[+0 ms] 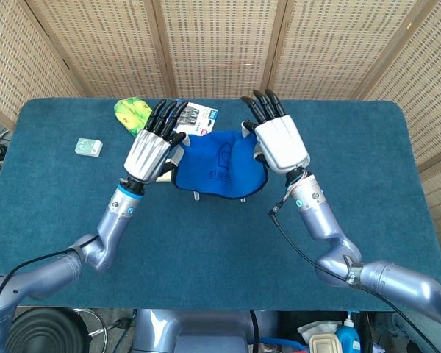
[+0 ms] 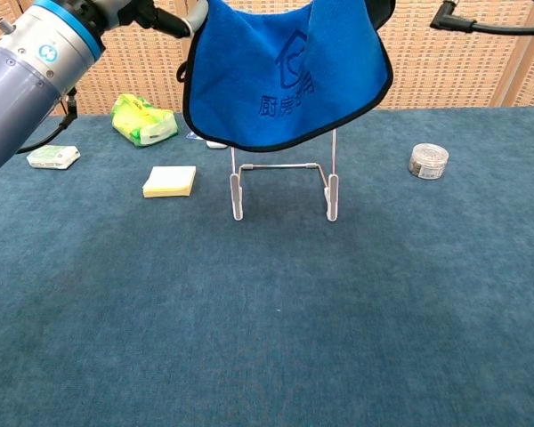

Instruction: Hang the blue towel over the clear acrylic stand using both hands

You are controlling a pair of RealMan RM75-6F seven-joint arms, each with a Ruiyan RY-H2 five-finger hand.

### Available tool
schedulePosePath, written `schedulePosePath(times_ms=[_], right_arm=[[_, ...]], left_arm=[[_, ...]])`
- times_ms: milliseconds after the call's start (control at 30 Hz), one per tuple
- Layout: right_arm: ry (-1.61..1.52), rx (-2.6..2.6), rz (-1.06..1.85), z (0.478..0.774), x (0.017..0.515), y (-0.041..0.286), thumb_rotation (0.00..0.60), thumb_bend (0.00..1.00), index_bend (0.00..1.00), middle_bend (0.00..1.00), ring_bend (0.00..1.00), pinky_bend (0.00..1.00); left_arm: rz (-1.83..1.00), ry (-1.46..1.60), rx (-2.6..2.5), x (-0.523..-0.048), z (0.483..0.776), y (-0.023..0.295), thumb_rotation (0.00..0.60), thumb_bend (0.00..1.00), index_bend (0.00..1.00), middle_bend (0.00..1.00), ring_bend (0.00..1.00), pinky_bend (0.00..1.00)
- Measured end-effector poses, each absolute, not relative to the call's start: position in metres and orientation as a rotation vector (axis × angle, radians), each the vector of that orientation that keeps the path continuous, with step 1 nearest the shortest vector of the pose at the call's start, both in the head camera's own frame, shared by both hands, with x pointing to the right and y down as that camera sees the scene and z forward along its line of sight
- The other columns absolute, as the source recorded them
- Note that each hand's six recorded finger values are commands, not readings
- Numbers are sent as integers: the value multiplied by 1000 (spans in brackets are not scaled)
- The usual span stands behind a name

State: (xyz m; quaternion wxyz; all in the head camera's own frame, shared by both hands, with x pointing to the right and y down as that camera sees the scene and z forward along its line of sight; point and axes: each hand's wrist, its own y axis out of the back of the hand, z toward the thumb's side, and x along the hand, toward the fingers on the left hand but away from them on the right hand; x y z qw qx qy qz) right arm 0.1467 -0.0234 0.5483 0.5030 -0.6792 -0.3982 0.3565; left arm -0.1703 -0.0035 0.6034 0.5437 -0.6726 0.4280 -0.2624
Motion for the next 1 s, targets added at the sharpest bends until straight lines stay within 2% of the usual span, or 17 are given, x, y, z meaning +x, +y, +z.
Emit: schedulePosePath(times_ms=[200,467,1000], right_arm=[[-972,-1645,903,559,152,-35,600,672,674,139,0,0],[-957,-1676,962,592,158,-41,600,672,674,139,0,0],[-917,-1730,1027,642,163,-33,600,672,674,139,0,0]], left_arm=[[-657,1028,-1605,-171,612,-15,600,695,621,0,0,0],[-728,1023,-1637,-179,639,-20,600,695,621,0,0,0],[-830,1001,-1702,-193,685,-11,600,696,621,0,0,0]])
